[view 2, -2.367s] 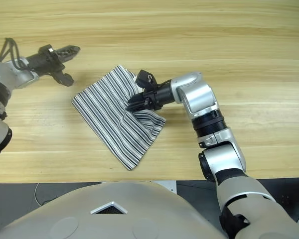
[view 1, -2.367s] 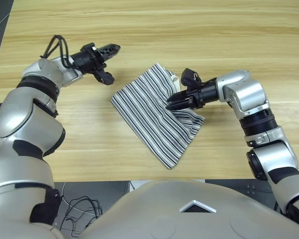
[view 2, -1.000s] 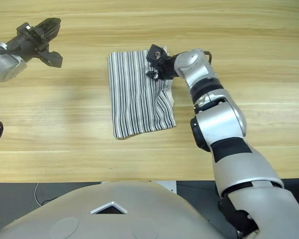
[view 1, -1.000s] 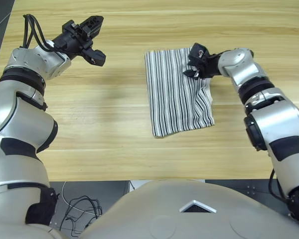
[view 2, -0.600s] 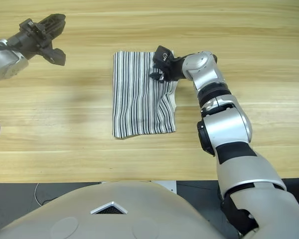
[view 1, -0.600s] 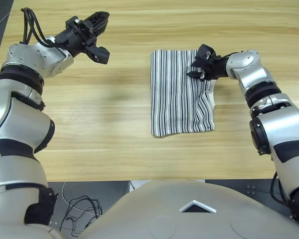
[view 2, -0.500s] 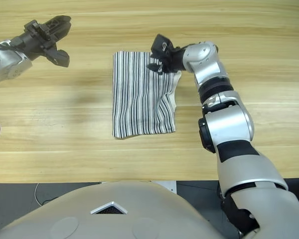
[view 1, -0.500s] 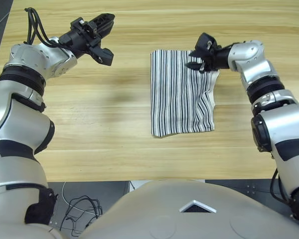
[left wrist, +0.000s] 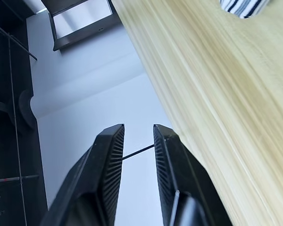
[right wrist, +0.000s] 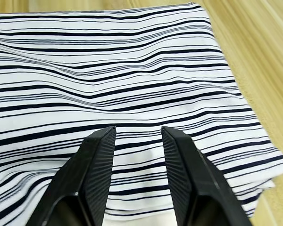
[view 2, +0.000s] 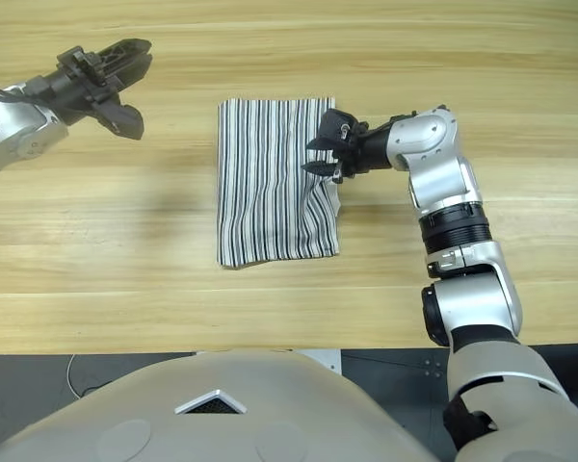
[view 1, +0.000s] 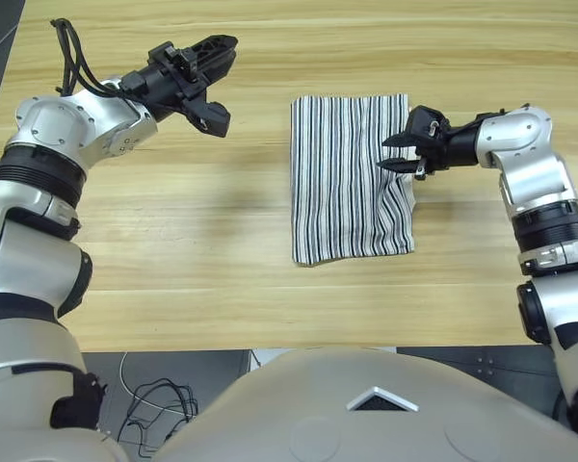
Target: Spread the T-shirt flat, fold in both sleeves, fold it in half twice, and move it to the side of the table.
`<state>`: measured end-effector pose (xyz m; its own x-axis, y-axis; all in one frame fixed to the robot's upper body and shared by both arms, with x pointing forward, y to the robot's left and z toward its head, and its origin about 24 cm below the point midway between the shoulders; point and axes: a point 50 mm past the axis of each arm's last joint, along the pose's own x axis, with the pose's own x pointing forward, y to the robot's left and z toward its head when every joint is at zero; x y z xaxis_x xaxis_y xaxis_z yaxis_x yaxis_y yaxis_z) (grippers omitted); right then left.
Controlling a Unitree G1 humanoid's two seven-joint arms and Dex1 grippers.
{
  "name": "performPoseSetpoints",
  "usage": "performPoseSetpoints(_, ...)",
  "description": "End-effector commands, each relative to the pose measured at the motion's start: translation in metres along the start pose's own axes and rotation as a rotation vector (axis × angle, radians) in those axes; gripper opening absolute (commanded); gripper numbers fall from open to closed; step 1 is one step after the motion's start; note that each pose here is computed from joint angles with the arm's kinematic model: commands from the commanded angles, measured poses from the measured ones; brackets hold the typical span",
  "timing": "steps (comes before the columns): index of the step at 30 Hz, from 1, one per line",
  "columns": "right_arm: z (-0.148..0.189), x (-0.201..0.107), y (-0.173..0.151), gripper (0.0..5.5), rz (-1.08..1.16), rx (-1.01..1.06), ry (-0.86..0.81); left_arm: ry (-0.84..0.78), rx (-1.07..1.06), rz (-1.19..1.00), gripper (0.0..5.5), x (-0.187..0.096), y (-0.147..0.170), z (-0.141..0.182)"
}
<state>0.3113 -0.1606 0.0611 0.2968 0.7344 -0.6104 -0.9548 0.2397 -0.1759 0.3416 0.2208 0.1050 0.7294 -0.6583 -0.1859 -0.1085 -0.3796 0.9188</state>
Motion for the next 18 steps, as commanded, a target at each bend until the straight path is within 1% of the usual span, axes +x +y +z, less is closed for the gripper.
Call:
performPoseSetpoints(1, -0.016, -0.003, 0.009, 1.77, 0.012, 0.044, 0.049, 0.018, 0.002, -0.026, 1.14, -0.006, -0.002, -0.003)
performPoseSetpoints(5, -0.035, -0.014, 0.018, 1.77, 0.032, 0.072, 0.118, 0.017, 0.003, -0.024, 1.14, -0.007, 0.001, -0.004)
performPoseSetpoints(8, -0.037, -0.018, 0.022, 1.77, 0.044, 0.075, 0.122, 0.020, 0.002, -0.025, 1.14, -0.009, 0.001, -0.004)
performPoseSetpoints(10, -0.029, -0.016, 0.025, 1.77, 0.057, 0.065, 0.081, 0.019, -0.002, -0.027, 1.14, -0.010, 0.000, -0.004)
performPoseSetpoints(13, -0.002, -0.014, 0.019, 1.77, 0.043, 0.062, -0.065, 0.011, -0.026, -0.021, 1.14, -0.010, 0.000, 0.000)
performPoseSetpoints(16, 0.014, -0.027, 0.010, 1.77, 0.010, 0.043, -0.122, -0.023, -0.055, -0.025, 1.14, -0.011, -0.003, 0.008)
performPoseSetpoints(18, 0.021, -0.040, 0.005, 1.77, -0.001, 0.031, -0.141, -0.052, -0.134, -0.014, 1.14, -0.014, -0.002, 0.016)
